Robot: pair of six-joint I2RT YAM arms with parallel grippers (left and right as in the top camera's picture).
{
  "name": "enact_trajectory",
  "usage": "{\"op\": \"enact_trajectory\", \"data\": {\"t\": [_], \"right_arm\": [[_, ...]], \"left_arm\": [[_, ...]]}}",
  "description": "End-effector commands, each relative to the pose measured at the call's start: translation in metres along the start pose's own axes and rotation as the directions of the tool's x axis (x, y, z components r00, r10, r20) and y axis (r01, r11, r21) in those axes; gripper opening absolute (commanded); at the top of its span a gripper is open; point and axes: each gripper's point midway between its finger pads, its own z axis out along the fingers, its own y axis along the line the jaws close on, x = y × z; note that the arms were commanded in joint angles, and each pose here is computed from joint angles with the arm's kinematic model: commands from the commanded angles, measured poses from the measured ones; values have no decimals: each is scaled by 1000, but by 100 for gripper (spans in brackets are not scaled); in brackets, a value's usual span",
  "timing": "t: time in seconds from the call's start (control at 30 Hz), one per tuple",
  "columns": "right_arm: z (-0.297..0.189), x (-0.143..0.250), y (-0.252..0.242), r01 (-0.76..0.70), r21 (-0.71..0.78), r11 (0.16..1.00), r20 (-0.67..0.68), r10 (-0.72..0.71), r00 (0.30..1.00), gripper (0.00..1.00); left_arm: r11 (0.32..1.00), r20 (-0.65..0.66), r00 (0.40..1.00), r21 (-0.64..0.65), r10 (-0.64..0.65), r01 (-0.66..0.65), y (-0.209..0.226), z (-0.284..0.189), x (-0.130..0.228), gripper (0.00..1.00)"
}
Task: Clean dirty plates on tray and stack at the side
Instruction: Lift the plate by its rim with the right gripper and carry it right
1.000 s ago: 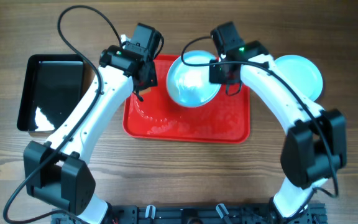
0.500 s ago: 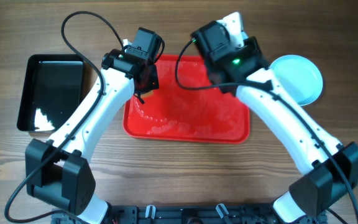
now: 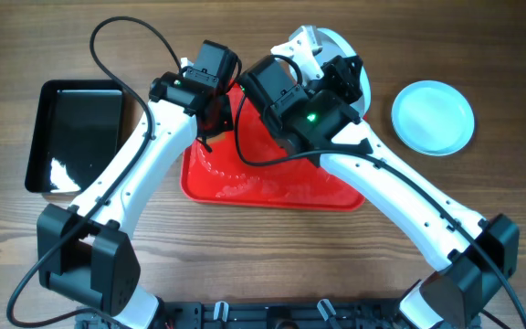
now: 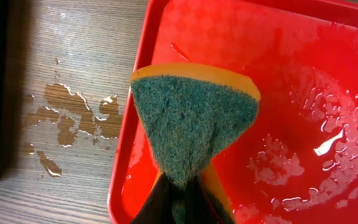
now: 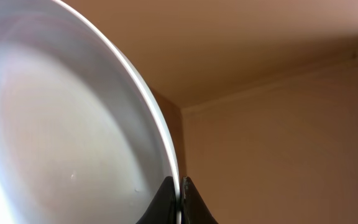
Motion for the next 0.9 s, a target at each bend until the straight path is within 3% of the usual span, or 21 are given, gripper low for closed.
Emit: {"op": "enact_trajectory", "data": {"t": [0.0, 0.2, 0.37, 0.47, 0.57, 0.67, 0.87], "right_arm": [[-6, -1, -36, -35, 127, 991, -1, 36, 999, 4], [-5, -1, -38, -47, 136, 990, -1, 48, 999, 4], [0, -6, 1, -71, -98, 993, 16, 73, 997, 4], [9, -1, 30, -163, -289, 943, -39, 159, 987, 4], [26, 12, 53, -278, -457, 845, -159, 230, 960, 4], [55, 32, 68, -427, -616, 661, -330, 276, 903, 4], [116, 76, 45, -709, -614, 347, -591, 393, 704, 4]], "left_arm": [[1000, -23, 999, -16, -27, 26, 9, 8, 2, 4], [999, -33, 998, -9, -48, 48, 14, 10, 0, 4], [999, -39, 998, 1, -49, 49, 13, 10, 1, 4], [999, -42, 998, -1, -49, 49, 13, 10, 2, 4], [999, -46, 998, -3, -48, 48, 14, 10, 3, 4], [999, -46, 998, -3, -48, 48, 14, 10, 3, 4], [999, -47, 998, -3, -43, 43, 14, 10, 3, 4]]}}
